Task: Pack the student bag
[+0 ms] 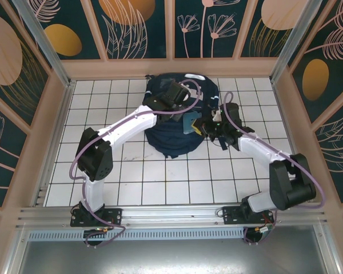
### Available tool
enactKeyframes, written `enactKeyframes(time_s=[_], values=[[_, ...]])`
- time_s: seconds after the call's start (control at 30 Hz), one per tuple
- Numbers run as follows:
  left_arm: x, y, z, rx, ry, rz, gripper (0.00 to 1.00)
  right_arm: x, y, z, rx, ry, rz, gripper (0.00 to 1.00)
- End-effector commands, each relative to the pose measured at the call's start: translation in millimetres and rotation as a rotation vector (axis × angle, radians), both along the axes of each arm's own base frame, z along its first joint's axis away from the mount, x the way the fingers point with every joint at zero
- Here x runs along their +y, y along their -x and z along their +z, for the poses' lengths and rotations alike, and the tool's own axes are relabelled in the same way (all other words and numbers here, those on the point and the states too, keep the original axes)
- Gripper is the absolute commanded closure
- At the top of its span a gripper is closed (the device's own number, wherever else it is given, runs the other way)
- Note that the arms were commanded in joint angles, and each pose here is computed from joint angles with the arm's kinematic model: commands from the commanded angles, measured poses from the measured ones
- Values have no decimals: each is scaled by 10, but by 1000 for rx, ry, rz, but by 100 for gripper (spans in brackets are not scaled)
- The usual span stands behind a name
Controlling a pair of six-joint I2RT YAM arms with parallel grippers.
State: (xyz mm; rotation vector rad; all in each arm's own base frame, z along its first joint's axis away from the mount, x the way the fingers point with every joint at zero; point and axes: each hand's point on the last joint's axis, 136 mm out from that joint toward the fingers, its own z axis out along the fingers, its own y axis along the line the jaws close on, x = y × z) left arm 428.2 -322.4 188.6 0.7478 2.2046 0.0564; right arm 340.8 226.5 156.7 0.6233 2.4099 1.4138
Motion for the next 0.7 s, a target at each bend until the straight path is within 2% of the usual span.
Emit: enactKeyframes(time_s=[0.0, 0.13, 0.3, 0.37, 0.43, 0.5, 0.67], values=[[105, -20, 152, -77, -23, -31, 40, 34, -293, 235, -46, -39, -87, 87], [94, 107, -148, -55, -112, -172, 35, 14, -463, 266, -47, -41, -133, 87], [65, 63, -244, -87, -154, -215, 37, -17, -616, 289, -50, -22, -182, 87], [66, -27, -234, -118, -170, -192, 49, -19, -656, 280, -53, -13, -191, 87], [49, -107, -178, -144, -167, -166, 65, -42, -688, 244, -51, 4, -211, 87], [4, -125, -98, -150, -143, -168, 75, -53, -703, 219, -55, 12, -226, 87], [-121, -31, 183, -154, -34, -217, 92, -11, -791, 234, -97, -22, -263, 87]])
